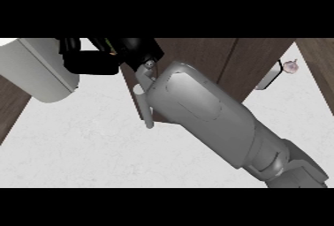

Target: Pick up the wine, place it into the cabinet and close the cabinet

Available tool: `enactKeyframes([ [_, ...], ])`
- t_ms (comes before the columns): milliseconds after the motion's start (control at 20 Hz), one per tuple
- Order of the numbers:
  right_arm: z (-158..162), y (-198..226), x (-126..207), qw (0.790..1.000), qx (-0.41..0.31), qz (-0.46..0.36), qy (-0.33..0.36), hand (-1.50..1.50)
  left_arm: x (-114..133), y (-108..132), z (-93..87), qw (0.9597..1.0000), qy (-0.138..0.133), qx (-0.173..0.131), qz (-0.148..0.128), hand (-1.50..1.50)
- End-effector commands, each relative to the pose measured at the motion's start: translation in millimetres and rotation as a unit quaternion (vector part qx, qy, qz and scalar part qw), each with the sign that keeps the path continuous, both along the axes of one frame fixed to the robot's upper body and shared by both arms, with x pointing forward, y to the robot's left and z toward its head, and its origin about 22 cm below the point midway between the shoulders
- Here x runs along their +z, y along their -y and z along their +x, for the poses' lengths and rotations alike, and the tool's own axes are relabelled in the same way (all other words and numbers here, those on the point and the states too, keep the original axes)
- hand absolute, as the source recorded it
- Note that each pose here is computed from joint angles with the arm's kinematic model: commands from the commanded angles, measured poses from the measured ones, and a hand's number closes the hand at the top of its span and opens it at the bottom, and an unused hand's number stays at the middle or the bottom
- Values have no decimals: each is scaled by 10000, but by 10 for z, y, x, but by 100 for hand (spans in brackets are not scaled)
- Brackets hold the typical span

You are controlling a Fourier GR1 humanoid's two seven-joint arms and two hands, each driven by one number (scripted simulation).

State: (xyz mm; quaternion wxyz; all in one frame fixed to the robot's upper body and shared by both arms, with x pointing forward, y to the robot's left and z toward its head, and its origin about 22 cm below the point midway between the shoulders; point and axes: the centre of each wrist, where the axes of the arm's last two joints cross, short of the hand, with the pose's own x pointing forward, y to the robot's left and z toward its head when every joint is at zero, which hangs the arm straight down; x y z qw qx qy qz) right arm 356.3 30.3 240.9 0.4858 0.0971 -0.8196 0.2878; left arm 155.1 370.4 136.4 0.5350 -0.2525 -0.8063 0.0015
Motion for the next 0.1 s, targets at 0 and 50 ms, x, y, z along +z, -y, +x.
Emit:
enactKeyframes([
  [0, 579, 755, -360, 9857, -1486, -237, -756, 150, 12, 14, -8, 9999, -74, -81, -27, 150],
  [50, 556, 698, -399, 9864, -1443, -265, -738, 150, 61, 45, 27, 9999, 67, -116, -19, 150],
])
